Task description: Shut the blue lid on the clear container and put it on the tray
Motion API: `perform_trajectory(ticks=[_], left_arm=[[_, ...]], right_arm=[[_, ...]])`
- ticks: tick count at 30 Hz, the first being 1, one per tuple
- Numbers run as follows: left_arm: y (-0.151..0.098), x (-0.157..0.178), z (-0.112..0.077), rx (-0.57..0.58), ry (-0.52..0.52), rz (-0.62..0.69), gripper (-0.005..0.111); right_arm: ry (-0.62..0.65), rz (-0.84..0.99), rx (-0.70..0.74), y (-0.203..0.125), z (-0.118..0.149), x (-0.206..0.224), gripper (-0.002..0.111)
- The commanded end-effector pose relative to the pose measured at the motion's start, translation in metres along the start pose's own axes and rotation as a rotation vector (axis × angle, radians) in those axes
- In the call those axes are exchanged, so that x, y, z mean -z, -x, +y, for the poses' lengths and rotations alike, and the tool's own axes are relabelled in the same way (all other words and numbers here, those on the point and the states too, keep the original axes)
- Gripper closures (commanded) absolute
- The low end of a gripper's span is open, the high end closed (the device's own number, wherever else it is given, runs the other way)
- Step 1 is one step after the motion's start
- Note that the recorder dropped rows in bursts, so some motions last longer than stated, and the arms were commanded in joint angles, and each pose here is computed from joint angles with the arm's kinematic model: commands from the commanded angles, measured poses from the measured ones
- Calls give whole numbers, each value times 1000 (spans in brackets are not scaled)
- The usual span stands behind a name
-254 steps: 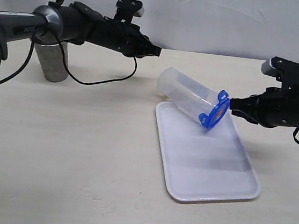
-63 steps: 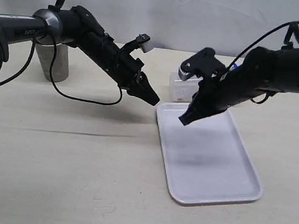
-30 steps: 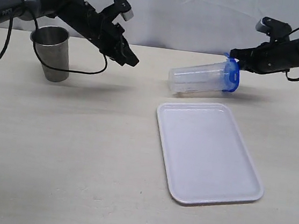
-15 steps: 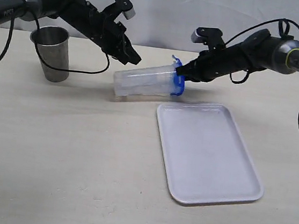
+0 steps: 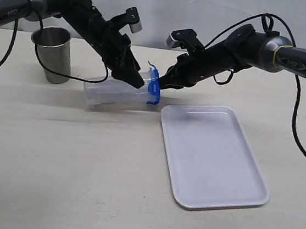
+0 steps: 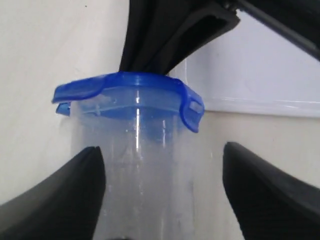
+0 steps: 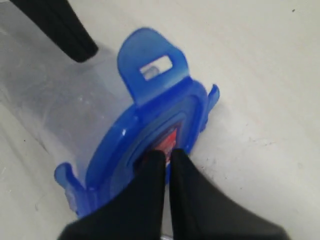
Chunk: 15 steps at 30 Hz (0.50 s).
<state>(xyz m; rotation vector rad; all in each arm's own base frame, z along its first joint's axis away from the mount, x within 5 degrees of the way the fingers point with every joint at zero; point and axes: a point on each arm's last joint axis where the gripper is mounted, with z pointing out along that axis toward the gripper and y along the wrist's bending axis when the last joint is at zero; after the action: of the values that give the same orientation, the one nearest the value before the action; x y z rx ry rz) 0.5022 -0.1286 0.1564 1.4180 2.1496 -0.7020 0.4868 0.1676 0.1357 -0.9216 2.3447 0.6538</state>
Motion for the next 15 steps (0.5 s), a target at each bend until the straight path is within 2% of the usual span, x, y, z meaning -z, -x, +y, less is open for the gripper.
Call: perform_trajectory(ticks=[1,3,5,8,15], left_arm=[[11,-16,-17,-48,-27,87,42],[10,-21,-19,-80,-11,156,42],[1,-19,-16,-59,47,278,42],[-9,-14,-9,-31,109,379,42],[2,-12,-14,-65,53,260,42]], right_arm=[[8,-8,25,7,3,13,104],[9,0,30,7,3,14,104],[4,17,43,6,3,14,104],[-2,25,44,5,2,14,104],[-5,22,44,5,2,14,104]])
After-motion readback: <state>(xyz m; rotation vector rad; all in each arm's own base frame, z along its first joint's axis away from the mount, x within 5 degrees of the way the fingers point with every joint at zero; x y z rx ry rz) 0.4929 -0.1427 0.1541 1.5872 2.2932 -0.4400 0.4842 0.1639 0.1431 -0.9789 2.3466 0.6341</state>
